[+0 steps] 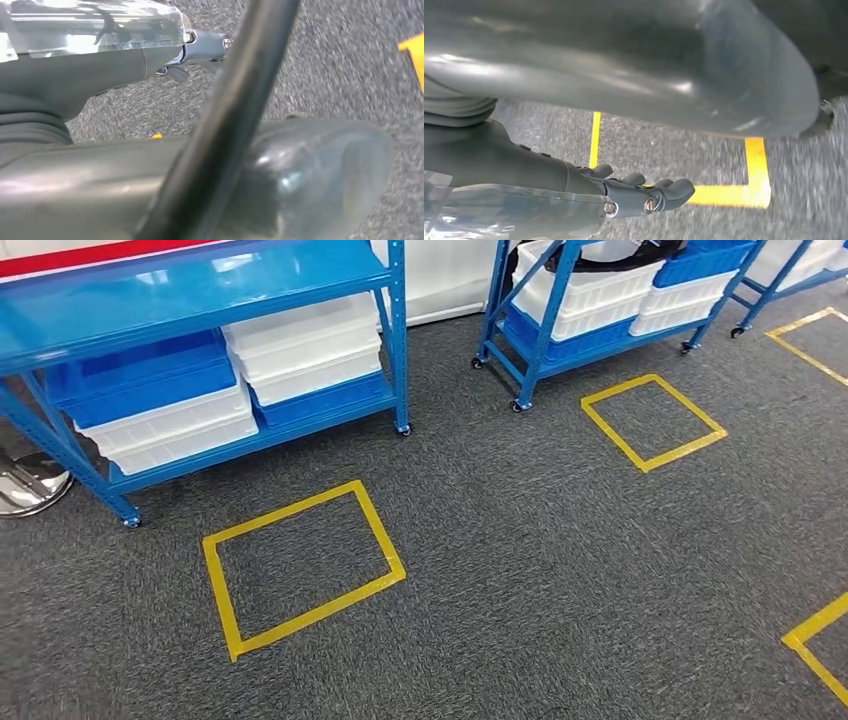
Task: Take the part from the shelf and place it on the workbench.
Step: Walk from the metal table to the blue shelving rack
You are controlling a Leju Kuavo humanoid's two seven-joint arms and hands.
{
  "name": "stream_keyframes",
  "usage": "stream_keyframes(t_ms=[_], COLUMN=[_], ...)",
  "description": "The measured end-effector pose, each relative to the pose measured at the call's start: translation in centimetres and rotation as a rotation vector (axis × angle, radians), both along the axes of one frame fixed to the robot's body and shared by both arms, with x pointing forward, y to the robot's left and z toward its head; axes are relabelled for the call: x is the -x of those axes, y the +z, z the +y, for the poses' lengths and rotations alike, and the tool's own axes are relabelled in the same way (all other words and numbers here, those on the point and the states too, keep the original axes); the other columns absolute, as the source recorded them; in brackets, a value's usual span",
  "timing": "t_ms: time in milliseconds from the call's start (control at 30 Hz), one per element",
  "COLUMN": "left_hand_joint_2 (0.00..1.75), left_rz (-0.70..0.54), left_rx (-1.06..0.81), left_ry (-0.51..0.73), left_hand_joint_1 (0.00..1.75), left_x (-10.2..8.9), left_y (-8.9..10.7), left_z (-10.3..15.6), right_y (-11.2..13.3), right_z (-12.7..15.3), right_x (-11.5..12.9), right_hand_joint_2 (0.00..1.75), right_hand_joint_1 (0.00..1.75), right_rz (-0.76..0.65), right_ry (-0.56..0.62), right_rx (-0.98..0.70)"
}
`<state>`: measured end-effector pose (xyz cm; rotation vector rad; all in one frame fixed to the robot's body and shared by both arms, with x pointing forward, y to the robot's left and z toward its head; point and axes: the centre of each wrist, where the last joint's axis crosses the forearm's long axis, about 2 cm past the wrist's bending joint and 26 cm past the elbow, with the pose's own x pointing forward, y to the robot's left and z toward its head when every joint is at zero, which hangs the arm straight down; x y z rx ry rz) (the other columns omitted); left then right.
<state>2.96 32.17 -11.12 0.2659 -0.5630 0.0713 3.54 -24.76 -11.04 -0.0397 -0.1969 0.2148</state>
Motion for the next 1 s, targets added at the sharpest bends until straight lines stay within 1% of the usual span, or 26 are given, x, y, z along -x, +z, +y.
stream_keyframes(t_ms=[200, 367, 533, 633, 767, 867, 1000], left_hand_joint_2=[0.0, 0.0, 0.0, 0.0, 0.0, 0.0, 0.0], left_rz=[0.001, 0.005, 0.002, 0.007, 0.005, 0.012, 0.005], left_rx=[0.003, 0.004, -0.001, -0.001, -0.002, 0.001, 0.004], left_ry=[0.004, 0.001, 0.002, -0.001, -0.006, -0.006, -0.011], left_hand_joint_1=[0.0, 0.0, 0.0, 0.0, 0.0, 0.0, 0.0], left_x=[0.04, 0.21, -0.04, 0.22, 0.04, 0.41, 0.04], left_y=[-0.01, -0.04, -0.01, -0.04, -0.02, -0.06, -0.03], left_z=[-0.17, -0.4, -0.41, -0.46, -0.47, -0.51, -0.58], right_y=[-0.04, -0.02, -0.06, -0.05, -0.04, 0.0, -0.02], right_z=[-0.19, -0.23, -0.15, -0.14, -0.13, -0.15, -0.24], right_x=[0.3, 0.04, 0.52, 0.44, 0.34, -0.12, 0.06], right_hand_joint_2=[0.0, 0.0, 0.0, 0.0, 0.0, 0.0, 0.0], right_hand_joint_1=[0.0, 0.0, 0.0, 0.0, 0.0, 0.0, 0.0], right_rz=[0.006, 0.005, 0.017, 0.015, 0.014, 0.005, 0.006], right_ry=[-0.002, 0.001, 0.002, 0.002, 0.004, 0.005, -0.009], right_rx=[0.003, 0.004, 0.002, 0.001, 0.001, 0.002, 0.008])
